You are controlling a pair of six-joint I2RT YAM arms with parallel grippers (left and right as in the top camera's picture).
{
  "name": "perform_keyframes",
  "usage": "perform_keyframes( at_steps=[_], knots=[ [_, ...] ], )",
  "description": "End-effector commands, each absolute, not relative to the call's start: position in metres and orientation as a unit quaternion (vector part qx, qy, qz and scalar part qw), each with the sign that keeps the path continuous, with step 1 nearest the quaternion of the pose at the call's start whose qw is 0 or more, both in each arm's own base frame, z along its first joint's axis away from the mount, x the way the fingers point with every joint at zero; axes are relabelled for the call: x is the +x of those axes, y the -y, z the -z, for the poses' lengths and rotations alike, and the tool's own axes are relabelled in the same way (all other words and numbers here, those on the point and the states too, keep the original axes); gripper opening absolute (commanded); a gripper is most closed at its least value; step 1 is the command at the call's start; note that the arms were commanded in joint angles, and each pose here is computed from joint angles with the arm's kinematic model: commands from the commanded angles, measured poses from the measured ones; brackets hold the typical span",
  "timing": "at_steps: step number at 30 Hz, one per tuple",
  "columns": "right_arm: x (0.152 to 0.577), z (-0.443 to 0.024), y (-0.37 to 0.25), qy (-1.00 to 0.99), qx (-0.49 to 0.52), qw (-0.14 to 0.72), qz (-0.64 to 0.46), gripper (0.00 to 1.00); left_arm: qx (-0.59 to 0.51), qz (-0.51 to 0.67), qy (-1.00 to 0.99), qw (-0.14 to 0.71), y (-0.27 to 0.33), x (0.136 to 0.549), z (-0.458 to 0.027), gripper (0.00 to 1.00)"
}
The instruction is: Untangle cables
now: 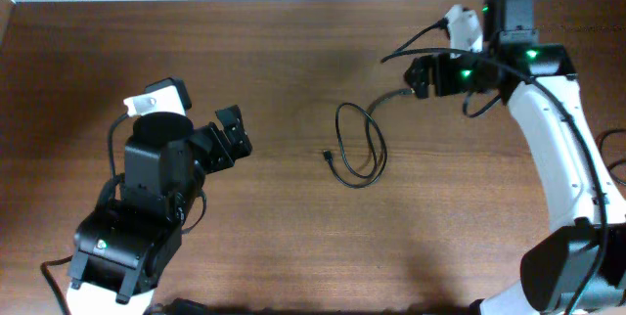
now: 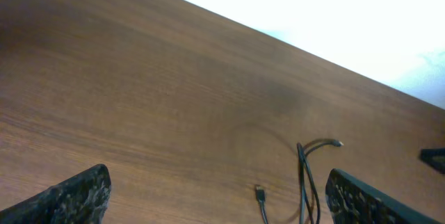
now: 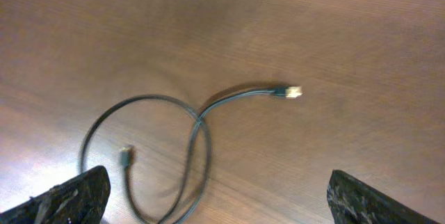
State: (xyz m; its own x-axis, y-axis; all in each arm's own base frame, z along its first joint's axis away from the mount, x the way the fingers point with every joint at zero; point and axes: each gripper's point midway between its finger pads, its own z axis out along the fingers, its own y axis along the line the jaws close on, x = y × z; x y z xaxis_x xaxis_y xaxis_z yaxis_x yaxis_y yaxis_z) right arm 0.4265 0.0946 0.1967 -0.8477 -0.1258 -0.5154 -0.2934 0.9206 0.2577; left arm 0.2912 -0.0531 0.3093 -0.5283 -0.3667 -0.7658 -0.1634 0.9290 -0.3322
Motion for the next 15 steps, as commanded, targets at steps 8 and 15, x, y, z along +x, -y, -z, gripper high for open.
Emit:
perform_keyframes(
  at_steps=[8,15],
  knots=[
    [0.37,-0.202,-0.25,-0.939,-0.129,0.195,-0.252,0.94,-0.131,0.137,-0.869,0.456,0.062,0.284,-0.316,0.99],
    [0.373,-0.17,-0.259,-0.951,-0.13,0.176,-0.22,0.88,-0.123,0.129,-0.871,0.458,0.061,0.284,-0.315,0.99]
  ],
)
